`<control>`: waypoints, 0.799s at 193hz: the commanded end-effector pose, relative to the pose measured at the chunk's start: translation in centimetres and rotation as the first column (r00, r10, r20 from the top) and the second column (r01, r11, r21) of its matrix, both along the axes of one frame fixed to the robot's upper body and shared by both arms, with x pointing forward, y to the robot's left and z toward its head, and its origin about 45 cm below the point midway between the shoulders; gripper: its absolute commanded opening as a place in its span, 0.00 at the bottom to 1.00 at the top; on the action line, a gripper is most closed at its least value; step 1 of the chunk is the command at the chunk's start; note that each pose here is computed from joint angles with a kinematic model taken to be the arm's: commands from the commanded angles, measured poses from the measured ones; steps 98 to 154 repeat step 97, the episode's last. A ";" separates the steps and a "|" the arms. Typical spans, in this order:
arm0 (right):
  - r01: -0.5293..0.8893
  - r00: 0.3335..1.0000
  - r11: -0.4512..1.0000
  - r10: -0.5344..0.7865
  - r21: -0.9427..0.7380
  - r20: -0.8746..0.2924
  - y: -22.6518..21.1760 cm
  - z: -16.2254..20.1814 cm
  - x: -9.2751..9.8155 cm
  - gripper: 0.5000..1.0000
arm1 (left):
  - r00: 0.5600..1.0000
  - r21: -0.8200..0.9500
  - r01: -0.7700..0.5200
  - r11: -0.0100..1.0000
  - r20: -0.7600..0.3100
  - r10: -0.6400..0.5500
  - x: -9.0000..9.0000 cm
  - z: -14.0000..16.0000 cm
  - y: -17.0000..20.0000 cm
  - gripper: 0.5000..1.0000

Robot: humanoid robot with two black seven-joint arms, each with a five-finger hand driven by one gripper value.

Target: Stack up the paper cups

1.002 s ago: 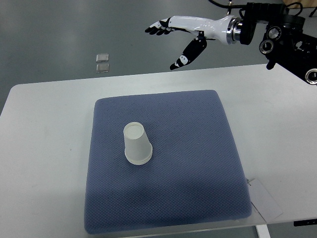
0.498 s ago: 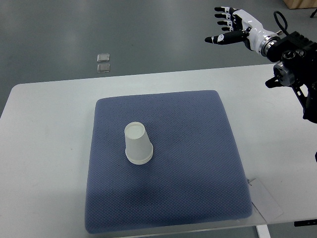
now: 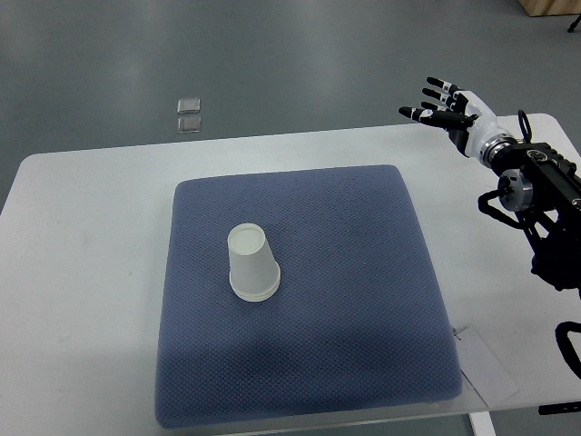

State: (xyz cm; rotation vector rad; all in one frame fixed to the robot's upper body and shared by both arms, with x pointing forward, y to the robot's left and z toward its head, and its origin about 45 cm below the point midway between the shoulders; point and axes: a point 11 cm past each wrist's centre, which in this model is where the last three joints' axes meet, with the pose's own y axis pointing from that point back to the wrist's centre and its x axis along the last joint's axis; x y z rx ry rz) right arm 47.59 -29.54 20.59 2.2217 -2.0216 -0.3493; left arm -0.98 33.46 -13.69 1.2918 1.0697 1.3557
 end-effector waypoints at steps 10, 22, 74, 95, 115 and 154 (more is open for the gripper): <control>0.028 1.000 0.999 -0.028 0.046 -0.008 0.2 -0.8 -0.4 0.83 | 1.000 0.000 0.000 1.000 0.000 0.000 0.0 0.0 0.0 1.00; 0.043 0.999 0.998 -0.042 0.052 -0.016 0.3 -1.2 -0.5 0.83 | 1.000 0.000 0.001 1.000 0.000 -0.001 0.0 0.0 0.0 1.00; 0.111 0.993 0.991 -0.109 0.080 -0.035 2.4 -3.2 -1.3 0.83 | 1.000 0.000 0.000 1.000 0.000 0.000 0.0 0.0 0.0 1.00; 0.143 0.989 0.986 -0.140 0.083 -0.043 2.6 -4.2 -1.9 0.83 | 1.000 0.000 0.000 1.000 0.000 0.000 0.0 0.0 0.0 1.00; 0.144 0.989 0.986 -0.141 0.083 -0.044 2.6 -4.2 -2.0 0.83 | 1.000 0.000 0.000 1.000 0.000 0.000 0.0 0.0 0.0 1.00; 0.144 0.989 0.986 -0.141 0.083 -0.044 2.6 -4.2 -2.0 0.83 | 1.000 0.000 0.000 1.000 0.000 0.000 0.0 0.0 0.0 1.00</control>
